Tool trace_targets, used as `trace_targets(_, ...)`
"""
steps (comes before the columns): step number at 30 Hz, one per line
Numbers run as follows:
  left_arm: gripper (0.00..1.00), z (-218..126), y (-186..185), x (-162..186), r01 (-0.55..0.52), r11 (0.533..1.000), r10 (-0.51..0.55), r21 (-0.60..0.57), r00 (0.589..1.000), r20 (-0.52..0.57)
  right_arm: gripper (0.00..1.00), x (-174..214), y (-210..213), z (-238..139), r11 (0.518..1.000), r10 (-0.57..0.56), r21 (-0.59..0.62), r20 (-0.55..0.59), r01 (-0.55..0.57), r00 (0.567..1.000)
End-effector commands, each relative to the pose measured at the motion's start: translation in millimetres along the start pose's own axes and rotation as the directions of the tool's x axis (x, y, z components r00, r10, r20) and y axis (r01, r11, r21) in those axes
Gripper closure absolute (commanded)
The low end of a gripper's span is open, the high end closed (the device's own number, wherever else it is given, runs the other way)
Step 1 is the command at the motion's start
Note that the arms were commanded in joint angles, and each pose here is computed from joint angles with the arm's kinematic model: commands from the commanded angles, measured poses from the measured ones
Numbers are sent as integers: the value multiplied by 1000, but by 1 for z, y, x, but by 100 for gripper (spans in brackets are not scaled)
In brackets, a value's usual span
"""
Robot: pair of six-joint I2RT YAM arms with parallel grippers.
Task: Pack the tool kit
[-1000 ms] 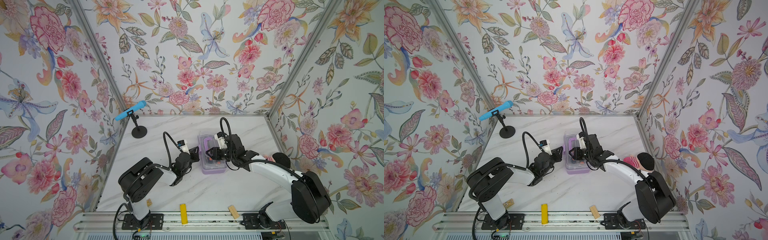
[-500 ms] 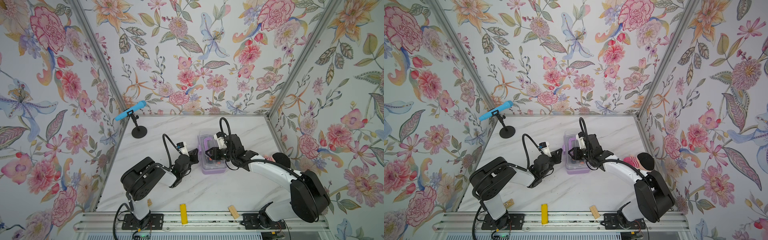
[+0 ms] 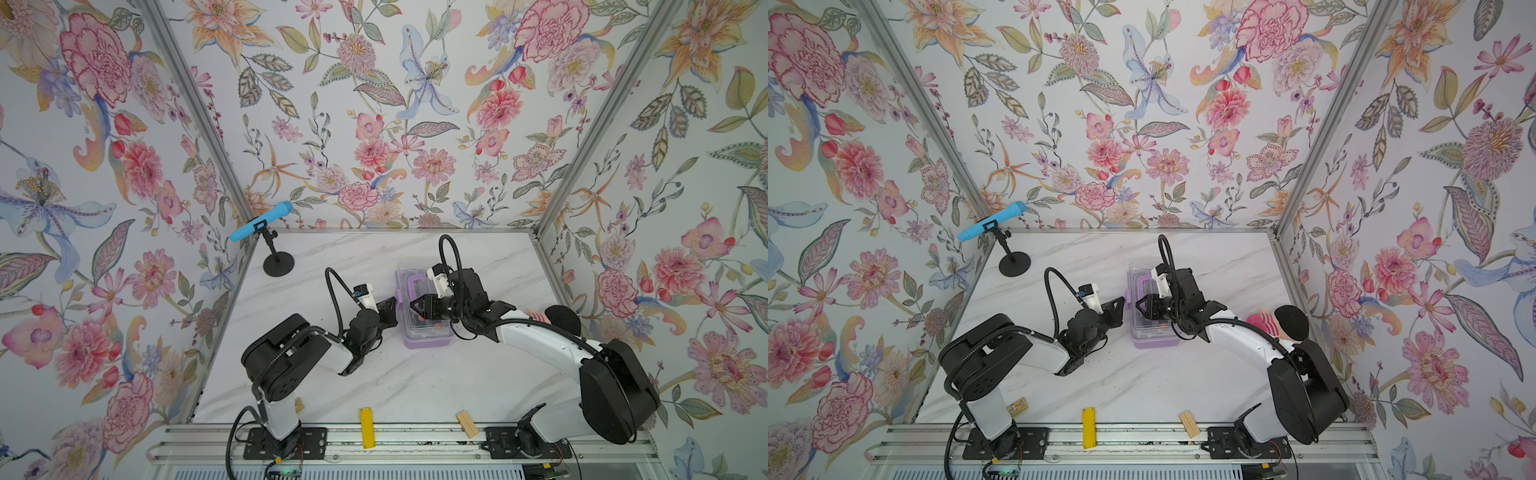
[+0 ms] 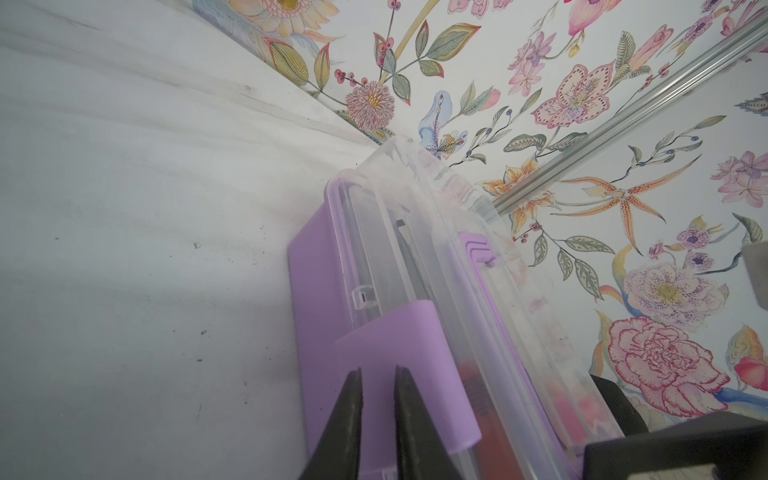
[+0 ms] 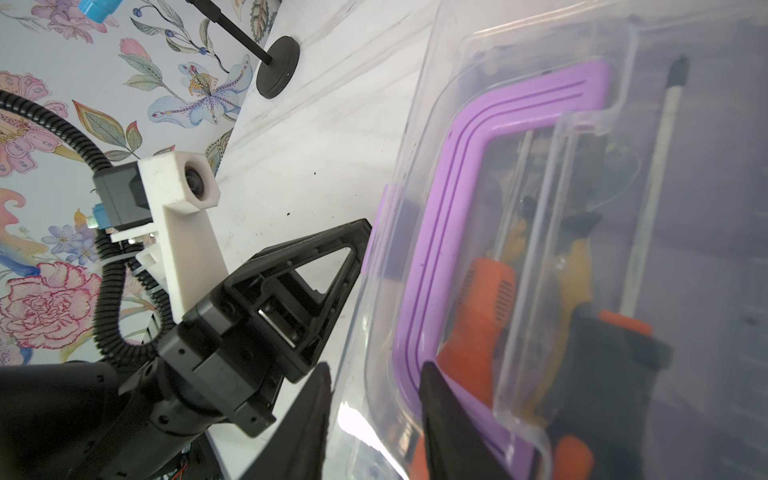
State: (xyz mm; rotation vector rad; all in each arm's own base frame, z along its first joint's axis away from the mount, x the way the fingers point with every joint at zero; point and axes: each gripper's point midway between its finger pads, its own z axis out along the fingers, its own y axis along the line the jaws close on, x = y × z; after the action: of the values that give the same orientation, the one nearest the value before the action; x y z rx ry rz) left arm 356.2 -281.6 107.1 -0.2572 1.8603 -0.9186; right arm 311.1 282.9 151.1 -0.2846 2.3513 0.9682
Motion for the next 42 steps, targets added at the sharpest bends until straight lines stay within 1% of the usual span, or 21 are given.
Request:
trace_targets(1, 81, -3, -24, 8, -25, 997, 28, 70, 999, -37, 62, 48, -40, 10, 988, 89, 136, -143, -70, 986)
trace_targets(17, 80, -6, -29, 1, -35, 997, 36, 72, 999, -20, 62, 49, -39, 9, 989, 87, 132, -139, -69, 986)
trace_targets(28, 82, 2, -28, 15, -14, 996, 19, 91, 998, -54, 62, 52, -42, 10, 988, 87, 138, -145, -67, 986)
trace_targets(32, 86, 6, -24, 23, -18, 996, 25, 85, 997, -76, 62, 54, -44, 11, 987, 88, 143, -150, -67, 985)
trace_targets(34, 92, 8, -26, 28, -20, 994, 30, 105, 996, -88, 62, 56, -45, 13, 988, 89, 143, -161, -66, 983)
trace_targets(35, 93, 9, -25, 30, -15, 994, 25, 107, 995, -94, 62, 57, -46, 14, 987, 90, 143, -167, -66, 982)
trace_targets(38, 92, 9, -25, 35, -15, 993, 28, 116, 994, -106, 62, 58, -45, 17, 988, 94, 137, -175, -71, 980)
trace_targets(42, 89, 6, -25, 33, -31, 994, 42, 107, 994, -101, 62, 59, -46, 17, 988, 96, 139, -175, -72, 980)
